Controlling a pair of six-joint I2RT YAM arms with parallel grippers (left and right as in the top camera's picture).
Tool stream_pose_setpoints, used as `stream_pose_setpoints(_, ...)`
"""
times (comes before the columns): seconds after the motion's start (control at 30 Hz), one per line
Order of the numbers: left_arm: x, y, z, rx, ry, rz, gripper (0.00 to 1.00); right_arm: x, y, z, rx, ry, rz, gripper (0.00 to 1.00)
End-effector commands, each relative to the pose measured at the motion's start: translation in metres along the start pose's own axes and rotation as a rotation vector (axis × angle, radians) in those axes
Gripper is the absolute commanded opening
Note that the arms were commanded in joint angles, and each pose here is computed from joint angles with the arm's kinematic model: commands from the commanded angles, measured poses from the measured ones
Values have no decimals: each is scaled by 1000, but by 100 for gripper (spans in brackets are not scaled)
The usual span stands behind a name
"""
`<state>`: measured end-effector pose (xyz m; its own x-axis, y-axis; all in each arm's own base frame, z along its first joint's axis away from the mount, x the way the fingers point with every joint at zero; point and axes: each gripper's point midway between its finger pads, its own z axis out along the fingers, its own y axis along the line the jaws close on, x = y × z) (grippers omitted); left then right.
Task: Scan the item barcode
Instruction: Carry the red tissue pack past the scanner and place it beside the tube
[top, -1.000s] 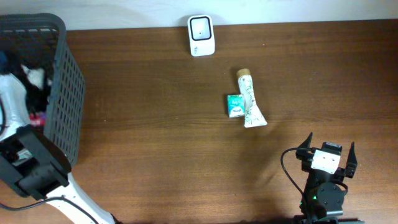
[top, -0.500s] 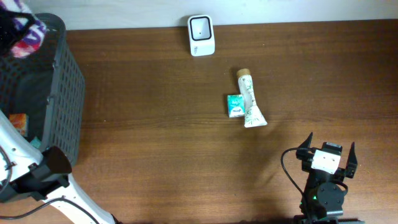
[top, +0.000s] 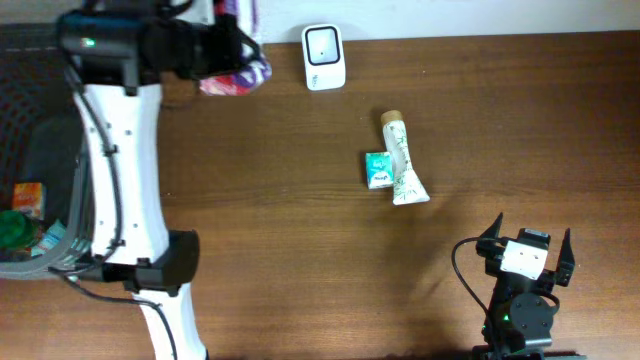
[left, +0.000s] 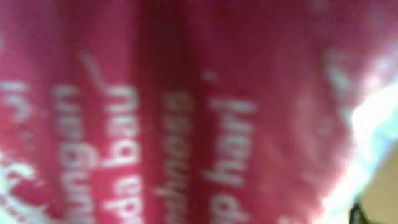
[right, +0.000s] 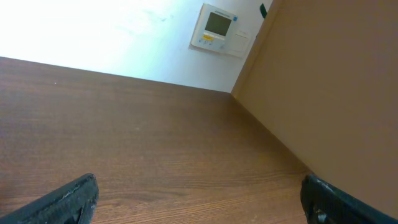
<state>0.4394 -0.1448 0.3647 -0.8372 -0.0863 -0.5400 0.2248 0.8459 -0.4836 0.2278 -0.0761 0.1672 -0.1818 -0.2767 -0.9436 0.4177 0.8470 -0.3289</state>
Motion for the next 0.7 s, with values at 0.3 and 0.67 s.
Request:
stream_pose_setpoints(0.3,103,1,106,-328,323,-74,0,4,-2,0,13,8,-1,99)
stream_pose_setpoints(0.67,180,23,208,-360,424,-70,4,4,-2,0,13,8,-1,99)
